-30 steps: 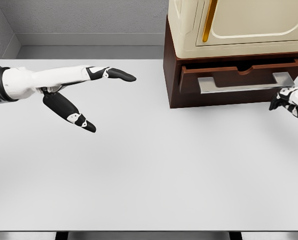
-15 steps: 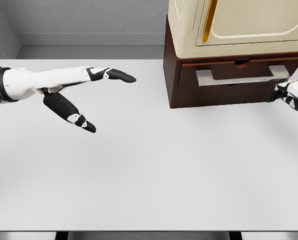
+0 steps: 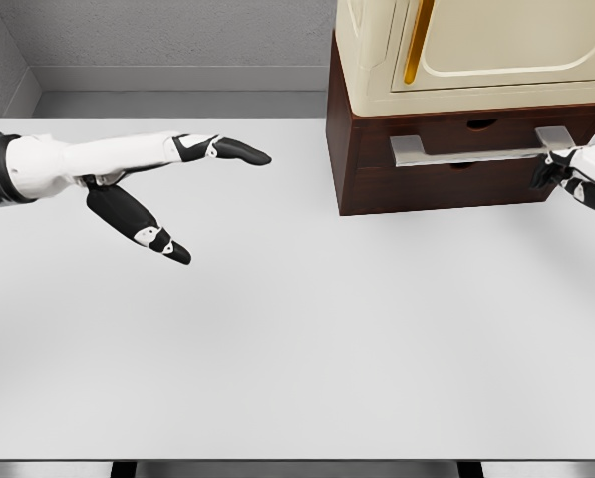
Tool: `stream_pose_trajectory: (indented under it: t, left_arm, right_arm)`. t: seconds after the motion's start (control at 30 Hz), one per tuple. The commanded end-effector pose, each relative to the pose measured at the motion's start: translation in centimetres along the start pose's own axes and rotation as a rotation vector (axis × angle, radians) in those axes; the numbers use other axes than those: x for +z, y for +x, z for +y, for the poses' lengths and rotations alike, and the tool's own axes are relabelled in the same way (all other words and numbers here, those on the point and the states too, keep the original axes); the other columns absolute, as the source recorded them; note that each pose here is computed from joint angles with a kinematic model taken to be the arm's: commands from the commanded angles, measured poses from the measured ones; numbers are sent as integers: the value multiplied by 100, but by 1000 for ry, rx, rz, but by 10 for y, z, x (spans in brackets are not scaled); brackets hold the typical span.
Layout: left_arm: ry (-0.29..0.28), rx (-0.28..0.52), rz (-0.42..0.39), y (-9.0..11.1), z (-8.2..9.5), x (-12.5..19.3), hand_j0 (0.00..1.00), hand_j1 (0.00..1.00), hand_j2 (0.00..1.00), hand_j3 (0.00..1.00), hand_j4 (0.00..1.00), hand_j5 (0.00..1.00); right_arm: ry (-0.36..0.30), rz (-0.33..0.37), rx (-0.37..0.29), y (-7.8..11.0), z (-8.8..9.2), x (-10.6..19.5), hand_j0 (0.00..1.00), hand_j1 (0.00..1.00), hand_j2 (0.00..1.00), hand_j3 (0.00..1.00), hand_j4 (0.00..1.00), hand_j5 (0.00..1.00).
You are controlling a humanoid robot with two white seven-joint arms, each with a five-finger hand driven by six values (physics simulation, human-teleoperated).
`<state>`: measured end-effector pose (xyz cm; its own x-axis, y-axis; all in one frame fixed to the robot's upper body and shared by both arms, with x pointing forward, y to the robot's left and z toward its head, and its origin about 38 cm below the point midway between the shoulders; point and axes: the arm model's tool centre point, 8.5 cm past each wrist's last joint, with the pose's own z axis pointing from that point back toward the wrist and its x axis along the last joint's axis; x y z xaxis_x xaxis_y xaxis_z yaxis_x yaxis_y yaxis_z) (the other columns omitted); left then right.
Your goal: Put the switch into the drawer with left arm, and close the drawer with right arm
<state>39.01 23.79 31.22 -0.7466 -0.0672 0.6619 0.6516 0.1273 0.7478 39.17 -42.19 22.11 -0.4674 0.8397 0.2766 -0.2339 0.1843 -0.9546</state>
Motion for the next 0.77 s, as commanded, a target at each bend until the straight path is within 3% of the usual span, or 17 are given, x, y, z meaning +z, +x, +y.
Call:
stream_pose_trajectory:
  t: [0.0, 0.23, 0.33, 0.37, 0.4, 0.43, 0.47, 0.53, 0.73]
  left_arm:
    - [6, 7, -2, 0, 1, 0, 100, 100, 100, 100, 100, 100]
    - [5, 6, -1, 0, 1, 0, 100, 100, 100, 100, 100, 100]
    - [5, 8, 1, 0, 0, 1, 100, 100, 100, 100, 100, 100]
    - [5, 7, 2, 0, 0, 1, 100, 100, 100, 100, 100, 100]
    - [6, 7, 4, 0, 0, 2, 100, 100, 100, 100, 100, 100]
    - [5, 5, 6, -1, 0, 2, 100, 100, 100, 100, 100, 100]
    - [-2, -3, 12, -1, 0, 2, 100, 100, 100, 100, 100, 100]
    - [-10, -11, 16, -2, -1, 1, 100, 100, 100, 100, 100, 100]
    - [-21, -4, 22, -4, -5, 1, 100, 100, 100, 100, 100, 100]
  right_arm:
    - [37, -39, 62, 6, 6, -2, 39, 39, 39, 39, 39, 39]
    - [48, -56, 70, 7, 11, 2, 39, 39, 39, 39, 39, 39]
    - [71, -99, 83, 19, 22, 6, 42, 42, 42, 42, 42, 42]
    - [84, -114, 79, 25, 30, 6, 47, 47, 47, 47, 47, 47]
    - [111, -133, 72, 33, 41, 9, 63, 63, 63, 63, 63, 63]
    - [124, -155, 74, 42, 47, 11, 87, 87, 87, 87, 87, 87]
    - [140, -183, 73, 51, 53, 9, 100, 100, 100, 100, 100, 100]
    - [164, -251, 82, 73, 61, 2, 100, 100, 100, 100, 100, 100]
    - [153, -263, 86, 78, 58, 2, 100, 100, 100, 100, 100, 100]
